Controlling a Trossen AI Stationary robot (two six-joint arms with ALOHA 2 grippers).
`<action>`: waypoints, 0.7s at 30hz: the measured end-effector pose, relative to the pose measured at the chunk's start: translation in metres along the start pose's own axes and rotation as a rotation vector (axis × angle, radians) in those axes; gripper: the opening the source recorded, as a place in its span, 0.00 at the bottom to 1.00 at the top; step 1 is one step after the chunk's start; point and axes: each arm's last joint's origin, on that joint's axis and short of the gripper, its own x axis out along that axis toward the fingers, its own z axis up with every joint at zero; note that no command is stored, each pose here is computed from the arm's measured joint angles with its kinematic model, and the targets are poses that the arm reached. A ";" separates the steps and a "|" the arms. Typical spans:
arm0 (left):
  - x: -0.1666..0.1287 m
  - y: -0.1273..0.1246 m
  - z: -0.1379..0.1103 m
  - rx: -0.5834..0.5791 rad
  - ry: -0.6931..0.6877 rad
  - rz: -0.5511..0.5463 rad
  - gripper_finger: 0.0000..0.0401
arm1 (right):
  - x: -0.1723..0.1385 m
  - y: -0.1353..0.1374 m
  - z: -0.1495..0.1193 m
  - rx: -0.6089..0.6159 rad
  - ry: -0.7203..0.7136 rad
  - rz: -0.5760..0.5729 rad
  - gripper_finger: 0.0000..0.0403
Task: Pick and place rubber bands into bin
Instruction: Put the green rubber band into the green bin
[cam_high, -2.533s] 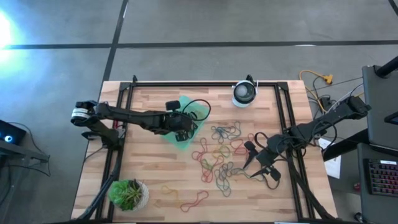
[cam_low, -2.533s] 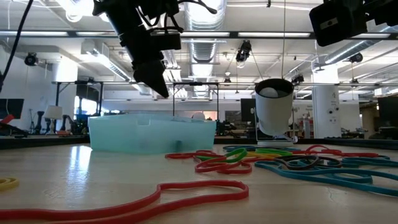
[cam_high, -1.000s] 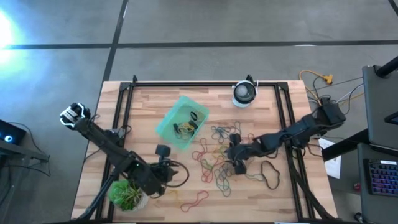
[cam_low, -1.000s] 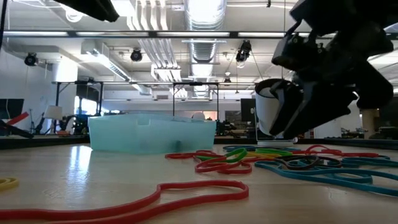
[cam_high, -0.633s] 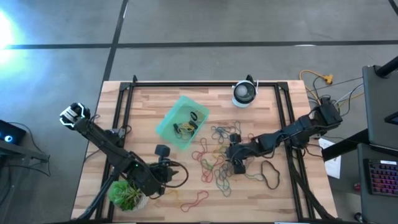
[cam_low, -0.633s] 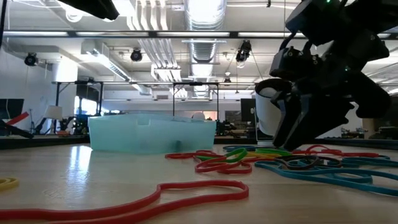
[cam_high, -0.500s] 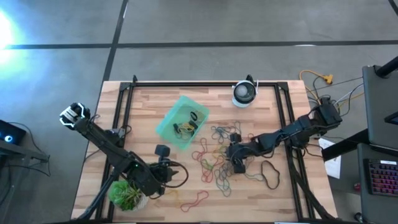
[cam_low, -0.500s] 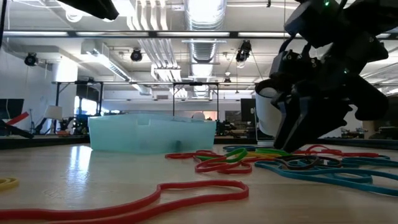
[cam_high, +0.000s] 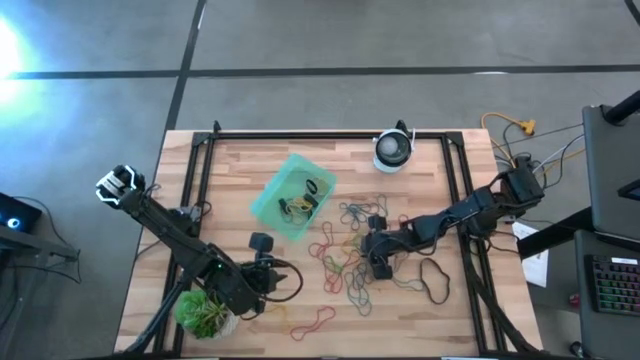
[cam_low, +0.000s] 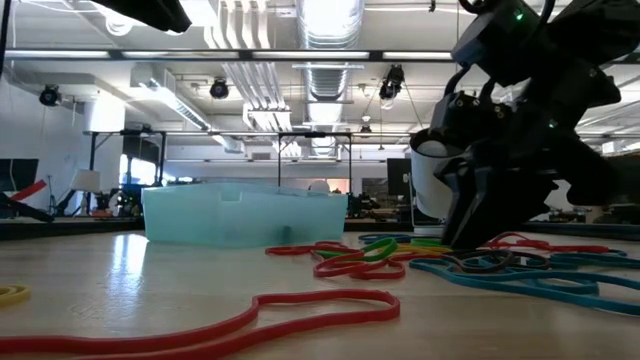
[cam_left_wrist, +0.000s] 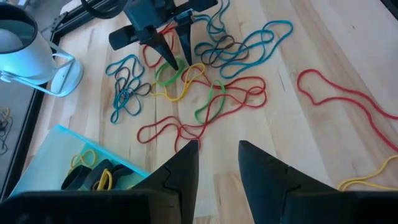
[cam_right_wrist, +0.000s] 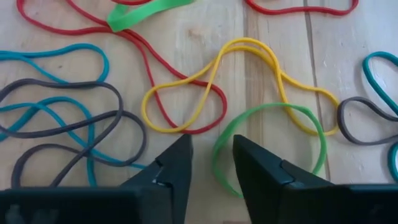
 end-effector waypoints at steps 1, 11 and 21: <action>0.000 0.000 0.000 0.000 0.000 0.001 0.24 | 0.000 0.000 0.000 -0.001 0.001 0.001 0.24; 0.000 0.000 0.000 0.000 -0.001 0.003 0.24 | -0.003 0.000 0.000 -0.038 -0.007 -0.001 0.02; 0.000 0.000 0.000 0.001 0.001 0.003 0.24 | -0.032 -0.005 0.017 -0.083 -0.133 -0.076 0.02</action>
